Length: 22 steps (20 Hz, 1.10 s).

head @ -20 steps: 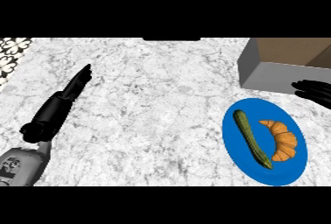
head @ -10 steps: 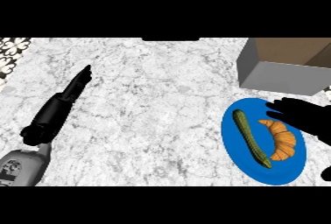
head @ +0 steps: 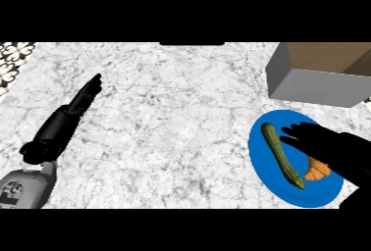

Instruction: Pick the squash from the plate and place it in the cardboard box

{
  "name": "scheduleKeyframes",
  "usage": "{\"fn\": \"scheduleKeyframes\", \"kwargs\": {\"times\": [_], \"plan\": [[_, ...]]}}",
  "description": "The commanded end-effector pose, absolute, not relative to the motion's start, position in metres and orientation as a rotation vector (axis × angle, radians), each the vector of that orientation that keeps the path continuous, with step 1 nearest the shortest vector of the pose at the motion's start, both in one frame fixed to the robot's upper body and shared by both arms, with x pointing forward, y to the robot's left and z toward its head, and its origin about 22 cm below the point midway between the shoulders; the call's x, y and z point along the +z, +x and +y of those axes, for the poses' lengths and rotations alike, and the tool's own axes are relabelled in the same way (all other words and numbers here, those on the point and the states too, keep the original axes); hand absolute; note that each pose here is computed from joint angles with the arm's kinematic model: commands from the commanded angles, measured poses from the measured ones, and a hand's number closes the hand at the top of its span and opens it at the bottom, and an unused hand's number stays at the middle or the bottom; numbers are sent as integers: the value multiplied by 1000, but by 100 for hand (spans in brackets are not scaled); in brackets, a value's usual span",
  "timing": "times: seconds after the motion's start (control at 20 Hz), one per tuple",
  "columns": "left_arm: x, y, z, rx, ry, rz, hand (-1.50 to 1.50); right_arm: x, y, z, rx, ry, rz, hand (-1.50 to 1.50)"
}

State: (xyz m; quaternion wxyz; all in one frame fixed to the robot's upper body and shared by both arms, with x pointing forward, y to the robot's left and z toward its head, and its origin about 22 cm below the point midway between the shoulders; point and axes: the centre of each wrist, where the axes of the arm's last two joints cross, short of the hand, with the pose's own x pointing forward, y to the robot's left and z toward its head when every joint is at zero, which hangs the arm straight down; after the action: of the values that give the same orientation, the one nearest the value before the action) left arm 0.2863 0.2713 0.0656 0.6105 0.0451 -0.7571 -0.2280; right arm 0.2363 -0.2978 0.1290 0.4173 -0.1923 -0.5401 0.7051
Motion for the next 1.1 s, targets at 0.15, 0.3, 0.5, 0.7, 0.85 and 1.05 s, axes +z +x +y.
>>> {"fn": "scheduleKeyframes", "kwargs": {"times": [0.15,0.3,0.5,0.7,0.85,1.05], "plan": [[56,283,275,-525,102,-1740,0,119,218,-279,1740,-568,-1377,-150],[57,292,270,-529,82,-1740,0,105,252,-294,1754,-562,-1344,-150],[77,294,273,-505,103,-1745,0,88,251,-289,1798,-604,-1304,-150],[70,288,273,-531,73,-1732,0,84,263,-283,1800,-644,-1270,-150],[54,282,277,-544,115,-1752,0,57,254,-296,1776,-638,-1277,-150],[61,280,267,-538,111,-1758,0,72,262,-282,1802,-553,-1276,-150]]}}
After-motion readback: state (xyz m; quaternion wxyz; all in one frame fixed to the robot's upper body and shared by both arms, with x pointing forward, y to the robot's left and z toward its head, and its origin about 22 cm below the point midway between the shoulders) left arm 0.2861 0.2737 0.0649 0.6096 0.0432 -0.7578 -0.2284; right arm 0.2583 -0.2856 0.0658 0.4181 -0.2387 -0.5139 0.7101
